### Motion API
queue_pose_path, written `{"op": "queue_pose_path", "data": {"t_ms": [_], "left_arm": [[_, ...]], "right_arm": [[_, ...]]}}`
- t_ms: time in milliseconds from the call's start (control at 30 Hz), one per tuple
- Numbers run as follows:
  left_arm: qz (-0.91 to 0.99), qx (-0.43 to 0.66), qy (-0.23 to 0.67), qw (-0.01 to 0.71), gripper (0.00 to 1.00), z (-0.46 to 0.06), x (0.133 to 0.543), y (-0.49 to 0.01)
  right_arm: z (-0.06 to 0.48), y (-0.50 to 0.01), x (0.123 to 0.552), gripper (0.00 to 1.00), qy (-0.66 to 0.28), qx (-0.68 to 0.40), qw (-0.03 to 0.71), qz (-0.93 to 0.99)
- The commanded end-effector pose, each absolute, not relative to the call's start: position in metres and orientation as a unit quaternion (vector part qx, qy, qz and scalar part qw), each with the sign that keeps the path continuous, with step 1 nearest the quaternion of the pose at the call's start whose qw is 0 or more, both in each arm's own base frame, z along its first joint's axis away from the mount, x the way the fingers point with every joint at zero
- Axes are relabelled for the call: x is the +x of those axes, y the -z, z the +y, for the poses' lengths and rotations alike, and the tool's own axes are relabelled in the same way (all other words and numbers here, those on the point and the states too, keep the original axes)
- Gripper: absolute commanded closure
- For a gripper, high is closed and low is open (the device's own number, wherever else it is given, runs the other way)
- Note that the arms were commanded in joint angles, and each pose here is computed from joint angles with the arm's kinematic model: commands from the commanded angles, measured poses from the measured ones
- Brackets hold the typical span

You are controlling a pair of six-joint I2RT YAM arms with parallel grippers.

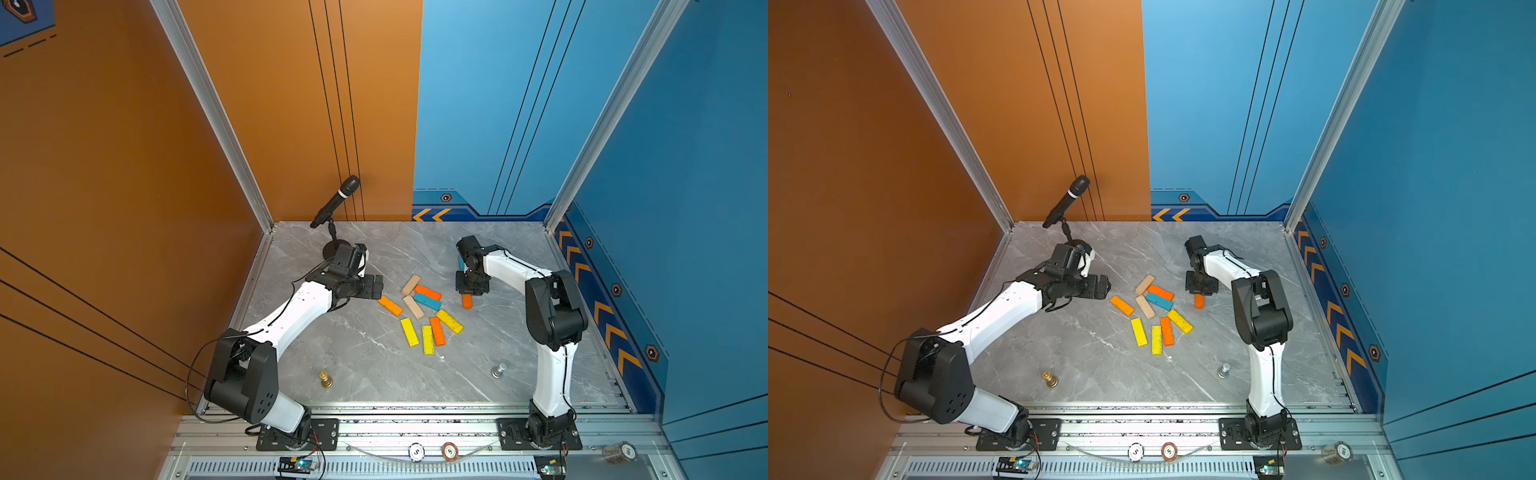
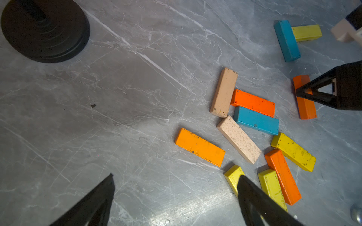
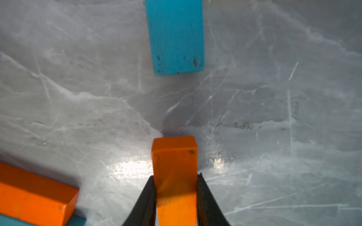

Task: Assemble the number 6 with building blocks
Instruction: Assemble the building block at the center of the board.

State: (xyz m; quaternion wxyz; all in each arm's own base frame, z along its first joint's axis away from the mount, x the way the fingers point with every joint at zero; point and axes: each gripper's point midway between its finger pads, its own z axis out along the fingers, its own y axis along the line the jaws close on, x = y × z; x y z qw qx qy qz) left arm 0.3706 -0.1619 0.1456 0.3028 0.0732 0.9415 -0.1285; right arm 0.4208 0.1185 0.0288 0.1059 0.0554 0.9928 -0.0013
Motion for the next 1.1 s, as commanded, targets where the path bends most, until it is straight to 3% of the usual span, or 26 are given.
{"op": "queue_pose_path", "data": {"t_ms": [0,1067], "left_arm": [[0.938,0.08,0.136,0.31,0.02,-0.167,0.37,-0.159],[0.941,0.071,0.135,0.302,0.02,-0.162,0.376,-0.153]], "right_arm": [[0.105,-0.027,0.427,0.69,0.036,0.054,0.102,0.993],[0.098,-0.01,0.445,0.66,0.061,0.025,0.077,0.995]]}}
